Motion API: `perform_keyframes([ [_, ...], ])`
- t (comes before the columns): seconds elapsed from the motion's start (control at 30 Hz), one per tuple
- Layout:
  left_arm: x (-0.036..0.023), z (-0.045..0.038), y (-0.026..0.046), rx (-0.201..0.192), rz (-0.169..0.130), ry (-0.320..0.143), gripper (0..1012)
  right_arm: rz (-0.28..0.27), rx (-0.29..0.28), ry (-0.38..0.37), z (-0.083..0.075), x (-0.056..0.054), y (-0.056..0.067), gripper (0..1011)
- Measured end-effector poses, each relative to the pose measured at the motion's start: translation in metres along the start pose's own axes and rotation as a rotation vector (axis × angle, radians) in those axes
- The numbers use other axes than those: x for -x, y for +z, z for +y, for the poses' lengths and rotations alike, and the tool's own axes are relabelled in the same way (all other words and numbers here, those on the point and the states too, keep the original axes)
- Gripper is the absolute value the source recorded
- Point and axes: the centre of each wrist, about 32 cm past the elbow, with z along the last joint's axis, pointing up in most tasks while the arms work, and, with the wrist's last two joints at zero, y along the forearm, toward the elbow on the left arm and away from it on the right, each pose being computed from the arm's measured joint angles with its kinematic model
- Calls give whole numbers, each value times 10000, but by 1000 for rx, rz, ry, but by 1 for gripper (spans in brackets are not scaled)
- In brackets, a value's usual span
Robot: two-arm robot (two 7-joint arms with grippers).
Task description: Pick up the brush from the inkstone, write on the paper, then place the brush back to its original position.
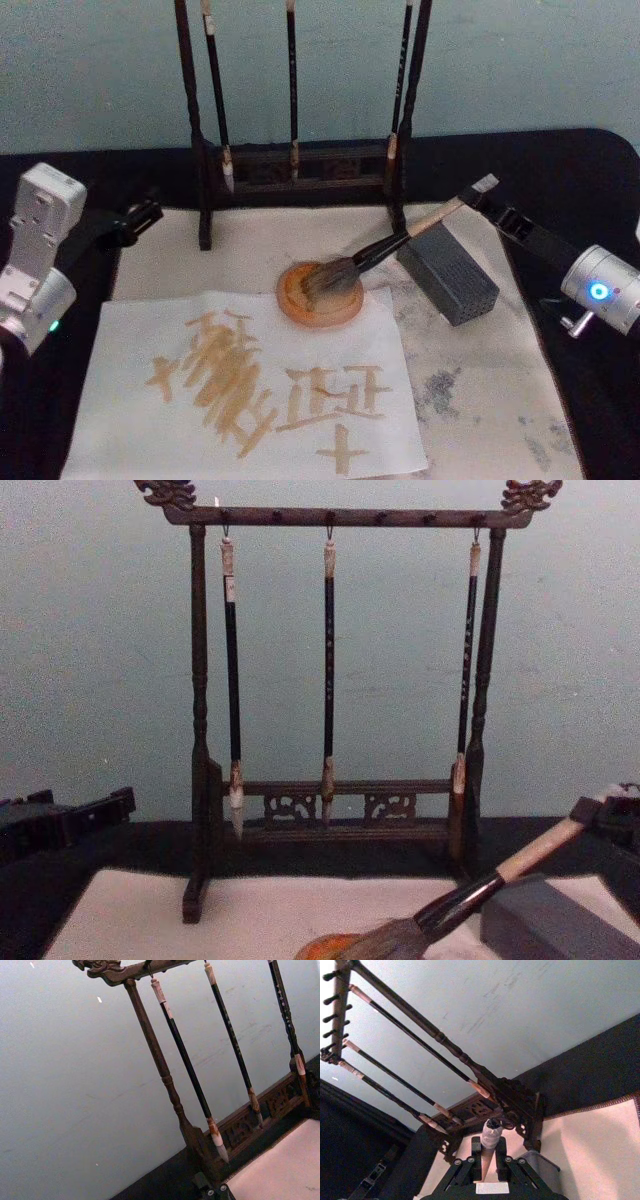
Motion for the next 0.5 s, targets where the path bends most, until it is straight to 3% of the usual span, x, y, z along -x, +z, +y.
perform_keyframes([
  [0.5, 0, 0, 0, 0, 0, 0, 1002, 28, 19, -40, 3, -25, -13, 167],
])
